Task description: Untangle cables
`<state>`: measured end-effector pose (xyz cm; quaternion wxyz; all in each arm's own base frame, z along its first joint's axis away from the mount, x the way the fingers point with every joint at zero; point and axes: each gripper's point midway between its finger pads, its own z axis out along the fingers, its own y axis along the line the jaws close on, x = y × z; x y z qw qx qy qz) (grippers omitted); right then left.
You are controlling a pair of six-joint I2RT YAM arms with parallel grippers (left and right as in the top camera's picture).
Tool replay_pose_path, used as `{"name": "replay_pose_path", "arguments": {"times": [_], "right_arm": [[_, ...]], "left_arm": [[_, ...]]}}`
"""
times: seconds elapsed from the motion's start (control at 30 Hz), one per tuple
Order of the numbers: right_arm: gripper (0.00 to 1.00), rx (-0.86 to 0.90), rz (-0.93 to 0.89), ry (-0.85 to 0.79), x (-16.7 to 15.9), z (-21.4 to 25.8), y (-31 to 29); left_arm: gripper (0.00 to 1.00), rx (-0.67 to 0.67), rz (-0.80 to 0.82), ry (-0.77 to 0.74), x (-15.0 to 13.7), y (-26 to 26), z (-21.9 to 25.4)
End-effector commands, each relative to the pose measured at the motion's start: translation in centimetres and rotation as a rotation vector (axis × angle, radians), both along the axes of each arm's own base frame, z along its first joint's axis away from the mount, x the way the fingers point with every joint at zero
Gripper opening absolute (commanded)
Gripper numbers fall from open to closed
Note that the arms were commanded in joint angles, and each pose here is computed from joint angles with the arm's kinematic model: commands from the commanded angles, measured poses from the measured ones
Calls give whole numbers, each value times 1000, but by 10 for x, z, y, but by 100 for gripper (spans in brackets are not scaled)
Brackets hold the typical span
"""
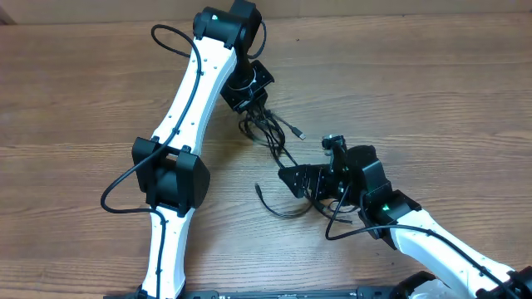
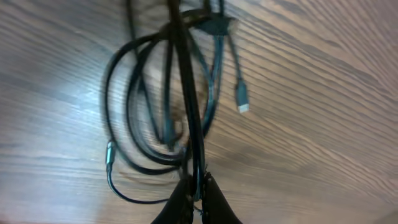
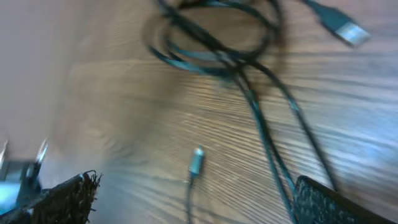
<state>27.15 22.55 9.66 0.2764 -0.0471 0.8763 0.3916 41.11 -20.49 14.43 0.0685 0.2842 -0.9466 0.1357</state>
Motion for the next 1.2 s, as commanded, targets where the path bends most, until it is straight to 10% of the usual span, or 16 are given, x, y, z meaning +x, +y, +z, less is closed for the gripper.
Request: {"name": "replay_pose_path", "arguments": {"times": [0.0,0.17,0.27,0.37,0.63,1.1,1.17], "right_arm": [[100,-4,133,-111,-6,9,11],[100,-43,107,-200,7,15,7],[100,-61,91,-190,8,11,4],[100,-69,93,-172,5,7,3],[100,-78,94,-154,3,3,2],[100,-115,101,-75,-8,-13,-4],[100,-119,101,-65,-9,-14,-5]], "left_arm": [[4,-52,-23,-30,5,-8,9],[19,-8,-5,-57,13,5,6],[69,11,6,-62,16,13,5],[87,28,17,-64,18,19,5],[72,104,-1,-72,15,27,1],[84,387,-456,-208,8,7,-24],[71,395,-464,-186,5,7,-37]]}}
